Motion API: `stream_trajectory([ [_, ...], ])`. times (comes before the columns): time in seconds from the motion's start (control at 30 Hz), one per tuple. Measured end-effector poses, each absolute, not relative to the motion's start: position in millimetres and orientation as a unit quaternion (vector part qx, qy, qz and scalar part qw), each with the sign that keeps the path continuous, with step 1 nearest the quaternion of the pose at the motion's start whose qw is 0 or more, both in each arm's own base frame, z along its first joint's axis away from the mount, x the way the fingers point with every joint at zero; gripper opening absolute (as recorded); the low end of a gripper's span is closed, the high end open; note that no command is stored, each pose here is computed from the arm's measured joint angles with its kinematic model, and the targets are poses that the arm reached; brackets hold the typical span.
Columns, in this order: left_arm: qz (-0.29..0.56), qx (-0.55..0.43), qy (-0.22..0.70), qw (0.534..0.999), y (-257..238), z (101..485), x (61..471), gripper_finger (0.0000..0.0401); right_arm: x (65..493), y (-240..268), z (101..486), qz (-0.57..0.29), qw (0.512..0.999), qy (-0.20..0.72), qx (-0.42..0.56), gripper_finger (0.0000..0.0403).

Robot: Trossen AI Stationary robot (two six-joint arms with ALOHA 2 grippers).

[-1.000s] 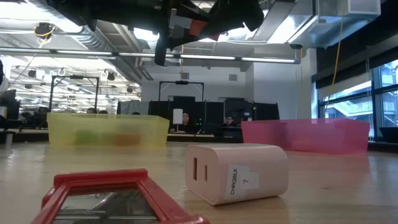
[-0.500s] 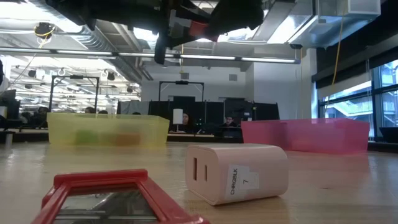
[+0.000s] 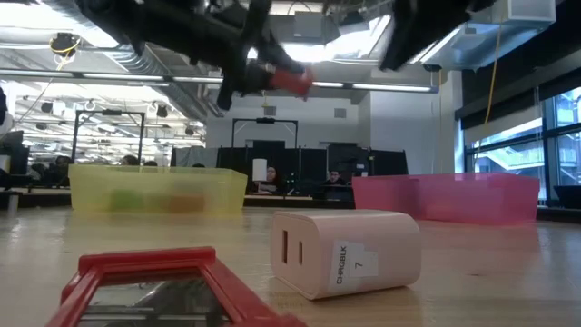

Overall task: Pick & Place Office items
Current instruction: Put the red charger adapter into the yellow bin

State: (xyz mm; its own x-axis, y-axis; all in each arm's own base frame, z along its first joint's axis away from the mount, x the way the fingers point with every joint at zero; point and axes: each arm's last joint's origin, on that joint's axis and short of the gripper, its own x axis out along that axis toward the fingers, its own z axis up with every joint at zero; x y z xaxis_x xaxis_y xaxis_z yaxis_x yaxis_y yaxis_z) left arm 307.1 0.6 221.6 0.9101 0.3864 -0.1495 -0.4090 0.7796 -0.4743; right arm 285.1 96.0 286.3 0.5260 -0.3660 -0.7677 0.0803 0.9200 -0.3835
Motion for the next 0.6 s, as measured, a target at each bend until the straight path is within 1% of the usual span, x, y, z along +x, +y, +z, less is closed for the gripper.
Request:
stream_trajectory([
  [0.1,0.249,-0.250,0.058,0.934,15.2,214.0,304.0,0.0134,273.1,95.4,283.2,-0.144,0.840,0.511,-0.107,0.0334],
  [0.27,0.288,-0.244,0.132,0.916,38.1,209.8,288.9,0.0134,260.0,103.3,275.4,-0.163,0.820,0.541,-0.094,0.0333],
  [0.4,0.322,-0.239,0.175,0.899,51.0,215.6,269.7,0.0134,252.2,111.9,264.8,-0.162,0.814,0.549,-0.097,0.0333],
  [0.5,0.350,-0.214,0.217,0.886,56.2,217.7,254.2,0.0134,246.6,117.0,254.9,-0.169,0.812,0.552,-0.088,0.0333],
  [0.6,0.401,-0.192,0.266,0.855,57.6,212.1,240.2,0.0134,241.4,121.9,243.8,-0.177,0.813,0.550,-0.075,0.0333],
])
